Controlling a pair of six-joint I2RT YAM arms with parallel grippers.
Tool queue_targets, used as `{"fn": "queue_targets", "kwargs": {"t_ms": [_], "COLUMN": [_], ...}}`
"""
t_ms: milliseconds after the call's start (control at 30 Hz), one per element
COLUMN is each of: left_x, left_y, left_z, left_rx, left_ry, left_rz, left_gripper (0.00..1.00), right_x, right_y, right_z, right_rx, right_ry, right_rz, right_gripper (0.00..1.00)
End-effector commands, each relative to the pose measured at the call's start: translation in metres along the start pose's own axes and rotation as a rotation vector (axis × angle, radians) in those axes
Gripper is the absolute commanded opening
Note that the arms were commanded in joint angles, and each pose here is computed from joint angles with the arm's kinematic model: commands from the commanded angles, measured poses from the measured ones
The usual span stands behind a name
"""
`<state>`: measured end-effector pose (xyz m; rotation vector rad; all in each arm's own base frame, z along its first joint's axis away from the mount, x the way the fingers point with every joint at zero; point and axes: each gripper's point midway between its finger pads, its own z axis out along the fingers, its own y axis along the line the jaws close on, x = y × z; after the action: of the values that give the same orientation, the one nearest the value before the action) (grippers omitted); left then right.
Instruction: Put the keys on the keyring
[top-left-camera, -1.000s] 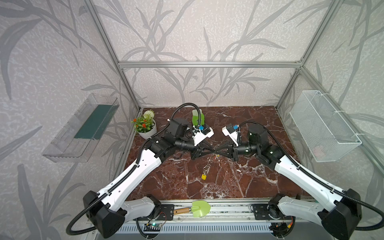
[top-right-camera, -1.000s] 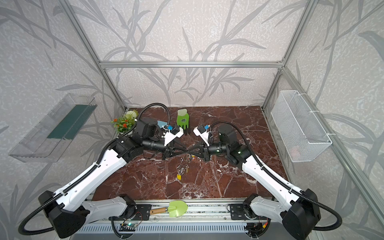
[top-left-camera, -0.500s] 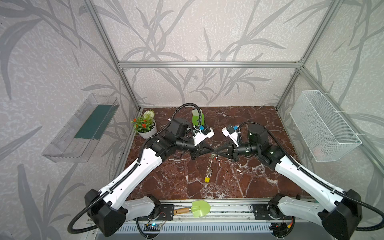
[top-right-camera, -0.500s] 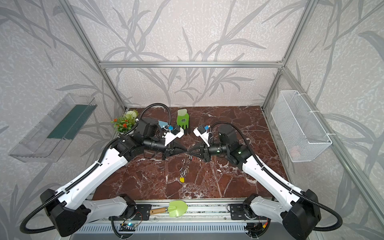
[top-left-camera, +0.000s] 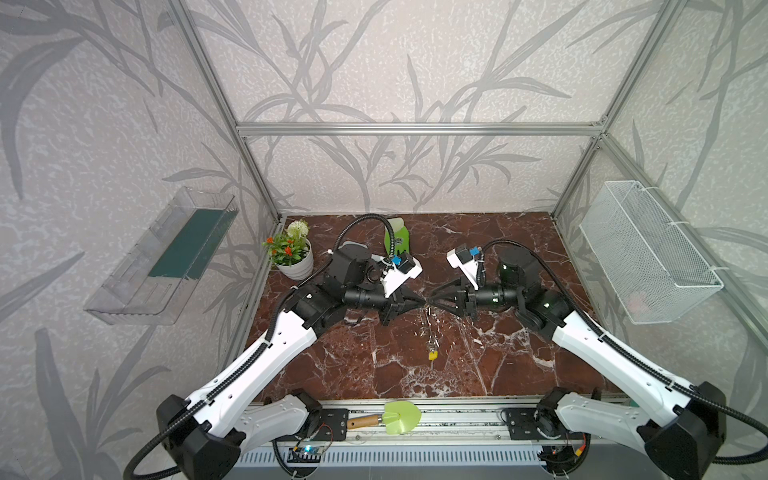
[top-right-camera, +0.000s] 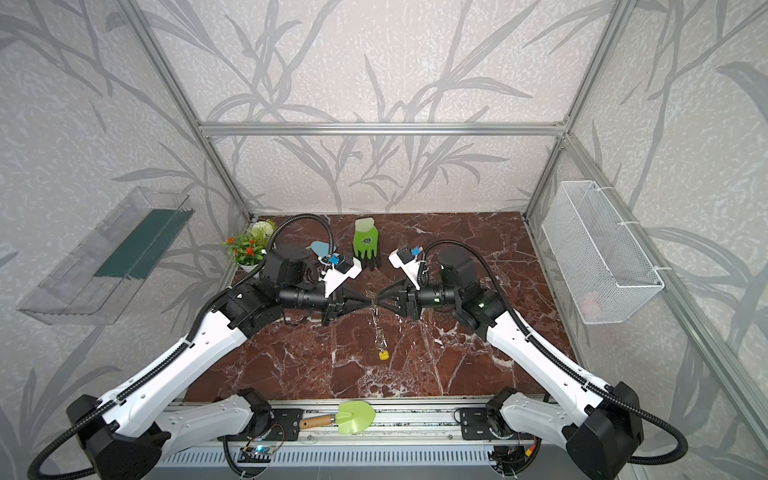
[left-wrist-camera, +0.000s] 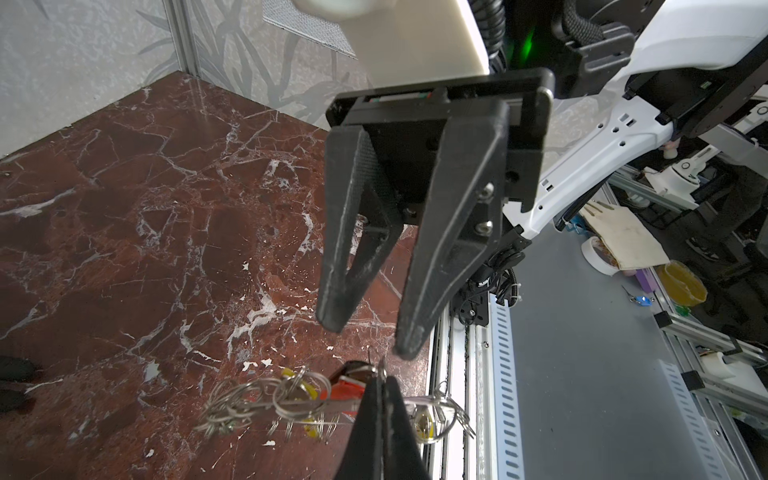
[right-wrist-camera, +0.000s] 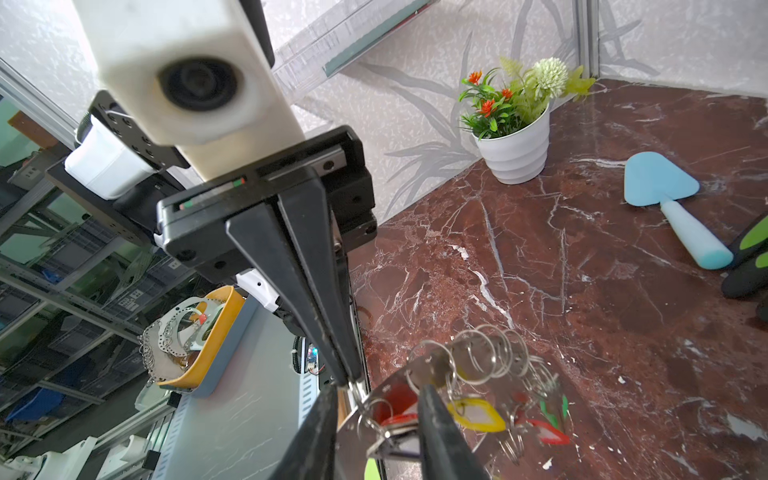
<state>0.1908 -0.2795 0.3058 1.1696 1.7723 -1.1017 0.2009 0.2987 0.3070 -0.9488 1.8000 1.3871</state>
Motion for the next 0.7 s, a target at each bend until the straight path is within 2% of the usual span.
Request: {"fn": "queue_targets", "kwargs": {"t_ms": [0, 200, 500, 667], "left_x": [-0.024, -0.027, -0.038, -0.045], "left_y": [-0.010, -0.014, -0.012, -0.003], "left_z": [-0.010, -0.017, -0.022, -0.027], "left_rx": [-0.001, -0.018, -0.047, -0.105], "left_ry": [-0.106, -0.169, -0.244, -0.310], "left_rz": [0.067, 0.096, 0.089, 0.075], "left_gripper": [0.00, 0.00, 0.00, 0.00], "right_x": [-0.020, -0.020, -0.015, -0.012], "right_y": [0.005, 0.002, 0.012, 0.015], "right_z": [-0.007, -0.004, 0.001, -0.001], "right_rx": [0.009, -0.026, -0.118, -0.125], "right_ry": [-0.053, -0.058, -0.048, -0.046], "right_rz": [-0.031, -0.002, 0.007, 0.003], "right_gripper": [0.38, 0.38, 0.26, 0.26]}}
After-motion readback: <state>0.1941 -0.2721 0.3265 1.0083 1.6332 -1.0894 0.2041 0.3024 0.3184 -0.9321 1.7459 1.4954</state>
